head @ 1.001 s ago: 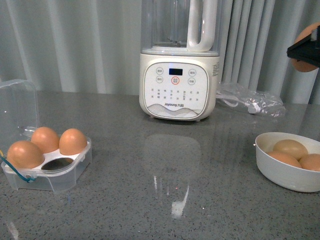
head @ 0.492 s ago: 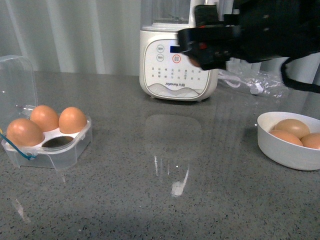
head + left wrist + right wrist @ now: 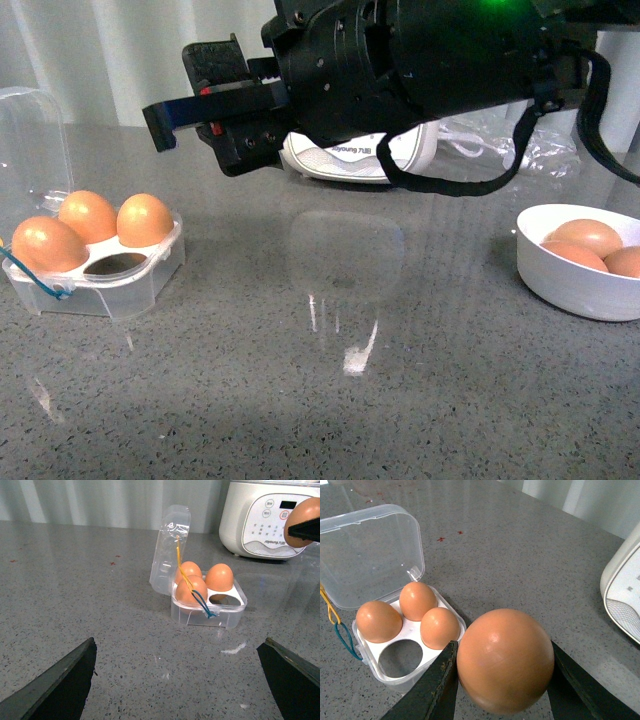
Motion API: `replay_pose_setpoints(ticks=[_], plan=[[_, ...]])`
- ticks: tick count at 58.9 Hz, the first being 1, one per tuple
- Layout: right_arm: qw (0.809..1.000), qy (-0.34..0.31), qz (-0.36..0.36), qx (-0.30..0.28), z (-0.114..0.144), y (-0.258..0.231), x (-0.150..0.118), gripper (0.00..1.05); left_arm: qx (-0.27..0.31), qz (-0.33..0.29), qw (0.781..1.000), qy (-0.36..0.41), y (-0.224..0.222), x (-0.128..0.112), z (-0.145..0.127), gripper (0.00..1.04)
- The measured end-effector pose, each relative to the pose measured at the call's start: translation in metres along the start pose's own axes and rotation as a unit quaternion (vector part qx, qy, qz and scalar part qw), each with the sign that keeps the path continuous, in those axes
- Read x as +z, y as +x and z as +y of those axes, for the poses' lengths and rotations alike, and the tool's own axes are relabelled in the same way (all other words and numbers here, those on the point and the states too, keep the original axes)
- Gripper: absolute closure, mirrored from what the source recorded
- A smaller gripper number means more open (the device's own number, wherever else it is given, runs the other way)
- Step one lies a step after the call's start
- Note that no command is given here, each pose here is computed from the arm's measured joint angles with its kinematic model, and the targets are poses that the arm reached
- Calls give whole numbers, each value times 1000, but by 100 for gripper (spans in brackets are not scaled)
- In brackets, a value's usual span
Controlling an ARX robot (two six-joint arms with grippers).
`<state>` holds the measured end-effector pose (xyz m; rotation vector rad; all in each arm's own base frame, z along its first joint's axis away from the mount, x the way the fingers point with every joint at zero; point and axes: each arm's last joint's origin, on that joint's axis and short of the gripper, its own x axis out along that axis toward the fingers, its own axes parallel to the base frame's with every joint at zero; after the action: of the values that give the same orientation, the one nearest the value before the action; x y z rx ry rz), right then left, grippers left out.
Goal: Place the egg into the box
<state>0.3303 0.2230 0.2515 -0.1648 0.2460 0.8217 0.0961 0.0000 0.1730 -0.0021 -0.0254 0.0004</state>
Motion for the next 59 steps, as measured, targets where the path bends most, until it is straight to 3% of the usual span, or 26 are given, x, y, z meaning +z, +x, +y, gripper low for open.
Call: replay_pose_setpoints(ticks=[21, 59], plan=[[997, 18, 4, 75, 13, 19, 3, 63, 0, 0, 1000, 0, 0, 0, 0, 7], [992, 2, 25, 124, 39, 41, -5, 63, 0, 0, 1000, 0, 0, 0, 0, 7]])
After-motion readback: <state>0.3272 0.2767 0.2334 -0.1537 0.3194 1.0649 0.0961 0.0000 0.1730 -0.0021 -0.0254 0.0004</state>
